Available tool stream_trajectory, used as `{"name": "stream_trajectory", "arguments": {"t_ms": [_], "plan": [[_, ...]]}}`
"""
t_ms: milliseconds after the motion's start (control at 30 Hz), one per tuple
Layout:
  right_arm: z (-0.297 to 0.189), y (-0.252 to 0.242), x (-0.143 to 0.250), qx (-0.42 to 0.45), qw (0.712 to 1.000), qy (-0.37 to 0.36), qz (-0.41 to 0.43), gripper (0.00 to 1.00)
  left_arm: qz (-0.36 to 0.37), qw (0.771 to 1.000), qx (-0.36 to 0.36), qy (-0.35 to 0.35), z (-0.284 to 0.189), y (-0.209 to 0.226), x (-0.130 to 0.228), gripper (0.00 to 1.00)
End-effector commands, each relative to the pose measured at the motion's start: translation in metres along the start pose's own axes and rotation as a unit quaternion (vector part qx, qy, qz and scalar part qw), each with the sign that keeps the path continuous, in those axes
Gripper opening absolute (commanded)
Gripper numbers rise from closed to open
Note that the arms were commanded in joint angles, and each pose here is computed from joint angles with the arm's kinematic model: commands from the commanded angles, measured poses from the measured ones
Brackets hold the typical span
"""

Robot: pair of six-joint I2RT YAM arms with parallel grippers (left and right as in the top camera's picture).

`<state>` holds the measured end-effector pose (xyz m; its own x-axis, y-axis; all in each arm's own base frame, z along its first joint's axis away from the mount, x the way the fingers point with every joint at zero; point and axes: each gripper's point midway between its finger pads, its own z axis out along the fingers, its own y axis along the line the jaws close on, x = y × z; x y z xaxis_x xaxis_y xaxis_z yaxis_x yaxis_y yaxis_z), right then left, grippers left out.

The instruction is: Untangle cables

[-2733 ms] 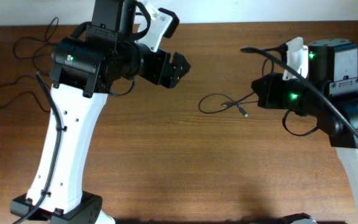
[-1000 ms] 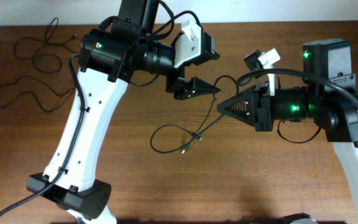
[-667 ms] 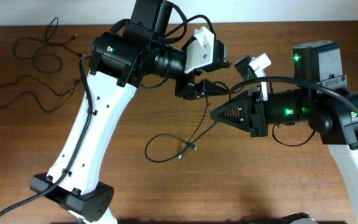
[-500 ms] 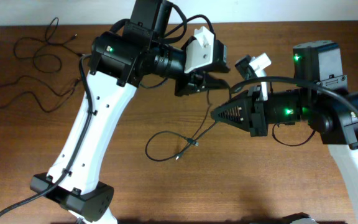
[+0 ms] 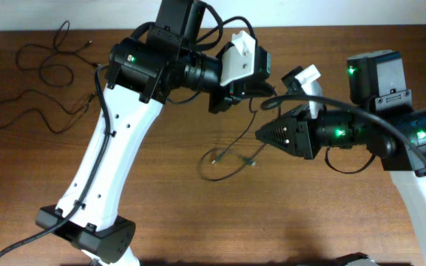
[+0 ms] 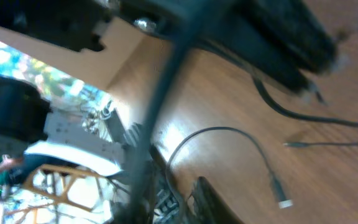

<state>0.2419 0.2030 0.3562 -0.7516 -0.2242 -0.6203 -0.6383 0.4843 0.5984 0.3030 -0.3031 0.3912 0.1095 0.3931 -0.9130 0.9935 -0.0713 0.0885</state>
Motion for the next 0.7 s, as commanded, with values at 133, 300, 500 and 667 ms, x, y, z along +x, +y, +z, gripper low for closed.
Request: {"name": "stream_trajectory", "arguments": {"t_ms": [133, 300, 500, 667], "plan": [[-0.001, -0.019, 0.000, 0.059, 0.998, 0.005, -0.006, 0.99, -0.245, 0.959, -0.140, -0.010, -0.025, 0.064, 0.005, 0.00], [-0.017, -0.073, 0.003, 0.221, 0.971, -0.011, 0.095, 0.99, -0.309, 0.916, -0.252, 0.031, -0.048, 0.094, 0.037, 0.00], [-0.050, -0.119, 0.015, 0.380, 0.905, -0.037, 0.187, 0.99, -0.346, 0.866, -0.355, 0.067, -0.075, 0.109, 0.059, 0.00], [-0.058, -0.136, 0.026, 0.428, 0.879, -0.023, 0.209, 0.99, -0.355, 0.858, -0.368, 0.047, -0.088, 0.098, 0.043, 0.00]]}}
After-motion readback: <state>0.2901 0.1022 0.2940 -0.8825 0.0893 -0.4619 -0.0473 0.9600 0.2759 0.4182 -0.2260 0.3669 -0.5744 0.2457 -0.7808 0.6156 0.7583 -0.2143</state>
